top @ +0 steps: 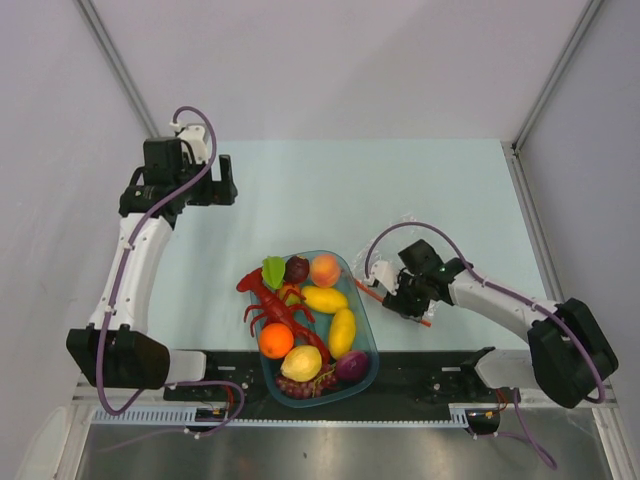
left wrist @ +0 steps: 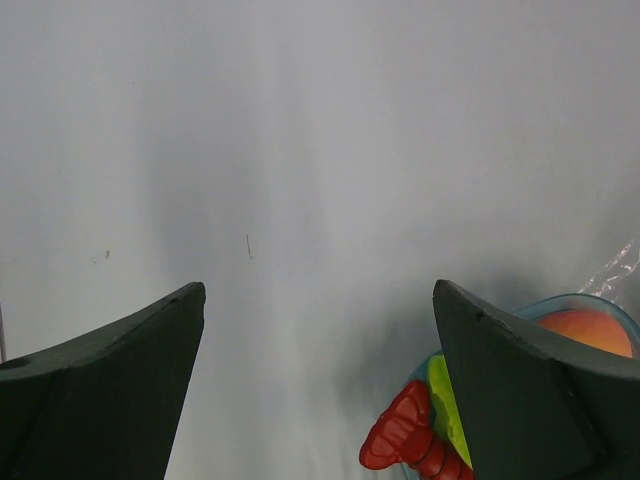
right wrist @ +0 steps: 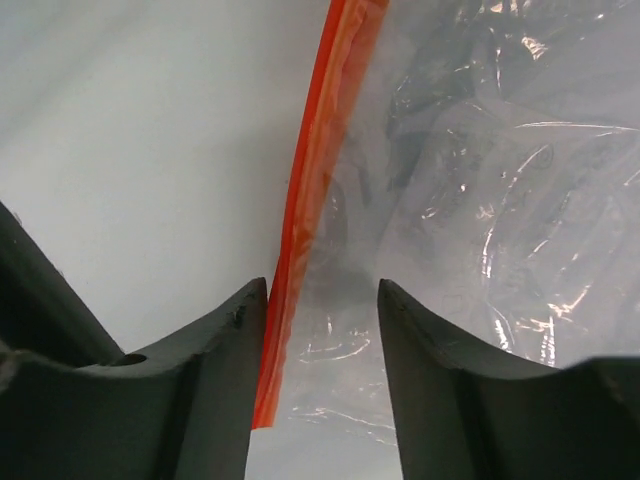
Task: Place the food in the zip-top bag and seal the zipper
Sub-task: Pick up the zipper food storage bag at the center of the board.
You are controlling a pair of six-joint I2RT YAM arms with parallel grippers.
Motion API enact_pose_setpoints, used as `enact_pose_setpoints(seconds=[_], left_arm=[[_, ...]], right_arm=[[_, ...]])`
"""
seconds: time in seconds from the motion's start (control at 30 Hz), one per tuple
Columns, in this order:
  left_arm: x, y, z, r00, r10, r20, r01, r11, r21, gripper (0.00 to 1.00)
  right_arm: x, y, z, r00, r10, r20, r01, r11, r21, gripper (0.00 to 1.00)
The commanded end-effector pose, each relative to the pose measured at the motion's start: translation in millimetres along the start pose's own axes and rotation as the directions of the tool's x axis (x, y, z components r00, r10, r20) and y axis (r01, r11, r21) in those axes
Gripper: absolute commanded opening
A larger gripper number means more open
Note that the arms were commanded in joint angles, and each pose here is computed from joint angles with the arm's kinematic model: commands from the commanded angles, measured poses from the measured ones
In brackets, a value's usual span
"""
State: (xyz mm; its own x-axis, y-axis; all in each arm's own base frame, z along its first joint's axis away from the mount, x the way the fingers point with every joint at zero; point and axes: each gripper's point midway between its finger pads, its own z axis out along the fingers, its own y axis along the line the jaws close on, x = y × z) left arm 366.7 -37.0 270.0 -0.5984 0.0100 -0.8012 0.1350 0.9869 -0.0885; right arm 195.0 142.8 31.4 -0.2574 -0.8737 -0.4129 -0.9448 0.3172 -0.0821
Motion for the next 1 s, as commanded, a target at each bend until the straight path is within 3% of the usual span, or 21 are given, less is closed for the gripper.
enact_pose_setpoints(seconds=[0.0,0.03,0.1,0.13,0.17,0.27,0.43,0.53,0.6,0.67,0.77,0.83,0.9,0.97], left_arm=[[-3.3,-1.7,-9.0,0.999,-0.024,0.049,0.024,1.000,-0.001,1.00],[-1.1,-2.9,-9.2,0.999,-0.027,0.046,0.027,1.000,0.005,1.00],[4.2,-3.9,-6.7,0.999,-0.029,0.029,0.029,1.000,0.012,1.00],[4.9,-4.9,-6.3,0.999,-0.030,0.025,0.029,0.999,0.018,1.00],[6.1,-5.3,-4.0,0.999,-0.028,0.016,0.028,0.999,0.022,1.00],[2.4,-11.6,-4.1,1.000,-0.013,0.014,0.012,0.998,0.061,1.00],[-11.4,-39.0,-9.2,0.997,0.014,0.076,-0.031,0.975,0.220,1.00],[-23.4,-63.3,-15.9,0.995,0.021,0.096,-0.055,0.932,0.357,1.00],[-34.8,-90.1,-26.2,0.992,-0.016,0.126,-0.050,0.864,0.501,1.00],[-44.7,-106.7,-27.8,0.982,-0.079,0.170,-0.031,0.825,0.564,1.00],[-48.3,-137.6,-28.8,0.976,-0.060,0.210,-0.081,0.792,0.605,0.99],[-41.9,-166.2,-22.9,0.980,-0.033,0.197,-0.100,0.773,0.626,0.99],[-41.2,-183.2,-15.9,0.981,-0.060,0.183,-0.069,0.777,0.625,0.93],[-32.7,-214.8,-12.4,0.988,-0.093,0.125,-0.015,0.738,0.675,0.90]], right_arm=[[-18.0,-12.7,4.3,0.999,0.005,0.042,-0.007,0.999,0.033,0.46],[-17.1,-12.9,4.8,0.999,0.011,0.039,-0.012,0.999,0.033,0.32],[-15.8,-15.3,6.1,0.999,0.017,0.031,-0.019,0.999,0.036,0.16],[-12.8,-18.3,6.3,0.999,0.033,0.024,-0.034,0.999,0.038,0.02],[-12.6,-21.2,5.1,0.999,0.044,0.022,-0.045,0.998,0.043,0.00],[-15.8,-36.8,-5.8,0.994,0.101,0.039,-0.104,0.992,0.071,0.00],[-53.3,-69.6,-55.5,0.953,0.222,0.208,-0.246,0.964,0.102,0.00],[-81.1,-96.5,-98.8,0.894,0.279,0.349,-0.344,0.929,0.138,0.00],[-90.3,-110.2,-122.7,0.859,0.298,0.416,-0.389,0.908,0.154,0.00],[-104.5,-122.8,-149.8,0.816,0.312,0.487,-0.435,0.886,0.161,0.00],[-119.9,-125.0,-177.1,0.777,0.307,0.550,-0.456,0.876,0.154,0.00],[-125.6,-121.8,-187.1,0.758,0.305,0.576,-0.463,0.875,0.145,0.00],[-131.9,-117.5,-195.6,0.735,0.311,0.603,-0.477,0.869,0.133,0.00],[-133.7,-117.0,-198.8,0.718,0.324,0.617,-0.500,0.856,0.132,0.00]])
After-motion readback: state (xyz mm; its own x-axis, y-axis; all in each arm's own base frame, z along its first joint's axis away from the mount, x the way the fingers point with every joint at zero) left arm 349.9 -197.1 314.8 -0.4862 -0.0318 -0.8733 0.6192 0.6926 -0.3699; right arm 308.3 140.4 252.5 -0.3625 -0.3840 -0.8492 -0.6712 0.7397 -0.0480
